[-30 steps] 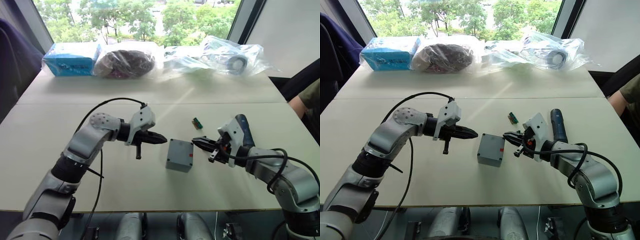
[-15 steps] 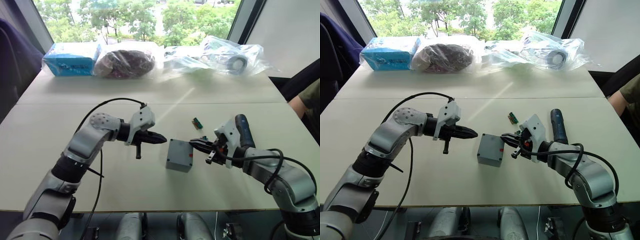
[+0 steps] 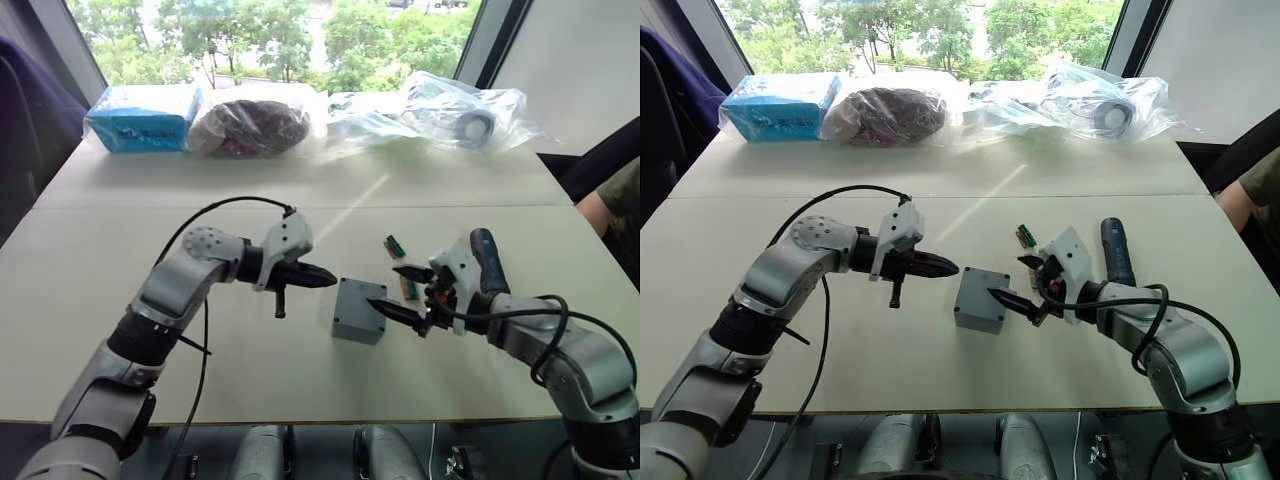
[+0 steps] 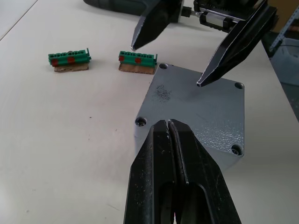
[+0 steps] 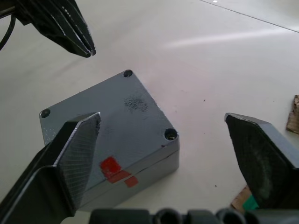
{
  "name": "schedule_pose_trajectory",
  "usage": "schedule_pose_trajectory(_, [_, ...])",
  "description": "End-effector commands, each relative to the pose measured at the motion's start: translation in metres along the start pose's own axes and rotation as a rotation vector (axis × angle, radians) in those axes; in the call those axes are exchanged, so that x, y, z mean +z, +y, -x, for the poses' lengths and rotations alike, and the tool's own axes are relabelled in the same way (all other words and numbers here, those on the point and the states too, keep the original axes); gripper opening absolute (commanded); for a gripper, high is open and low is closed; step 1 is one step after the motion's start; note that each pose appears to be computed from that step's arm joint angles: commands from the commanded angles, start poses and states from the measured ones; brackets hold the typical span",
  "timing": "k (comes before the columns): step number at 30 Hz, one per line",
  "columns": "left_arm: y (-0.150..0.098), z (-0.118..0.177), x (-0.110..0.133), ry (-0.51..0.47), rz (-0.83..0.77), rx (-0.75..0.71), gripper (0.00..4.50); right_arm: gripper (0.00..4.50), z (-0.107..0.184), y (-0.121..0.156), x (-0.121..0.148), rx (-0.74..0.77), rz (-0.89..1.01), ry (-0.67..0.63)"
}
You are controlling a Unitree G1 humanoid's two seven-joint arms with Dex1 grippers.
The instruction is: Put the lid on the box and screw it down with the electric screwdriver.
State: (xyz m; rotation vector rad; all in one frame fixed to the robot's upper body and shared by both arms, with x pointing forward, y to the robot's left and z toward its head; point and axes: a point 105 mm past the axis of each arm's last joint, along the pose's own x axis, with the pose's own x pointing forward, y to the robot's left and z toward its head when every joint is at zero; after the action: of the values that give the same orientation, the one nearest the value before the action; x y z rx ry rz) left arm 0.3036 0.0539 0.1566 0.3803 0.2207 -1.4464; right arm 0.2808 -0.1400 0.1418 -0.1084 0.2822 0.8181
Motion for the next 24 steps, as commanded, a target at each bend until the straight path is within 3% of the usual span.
schedule_pose_trajectory(1, [0.001, -0.001, 0.014, -0.033, -0.068, -0.007, 0.0, 4.45, 0.018, -0.022, 0.03, -0.101, -0.038, -0.075])
schedule_pose_trajectory(9, [-0.003, -0.007, 0.042, -0.126, -0.12, -0.065, 0.0, 4.45, 0.062, -0.069, 0.065, -0.272, -0.167, -0.007])
schedule_pose_trajectory(13, [-0.011, -0.013, 0.049, -0.144, -0.162, -0.094, 0.0, 4.45, 0.09, -0.1, 0.049, -0.444, -0.338, 0.199])
schedule_pose_trajectory(24, [-0.03, -0.025, 0.054, -0.158, -0.218, -0.15, 0.0, 4.45, 0.128, -0.108, 0.01, -0.434, -0.527, 0.53])
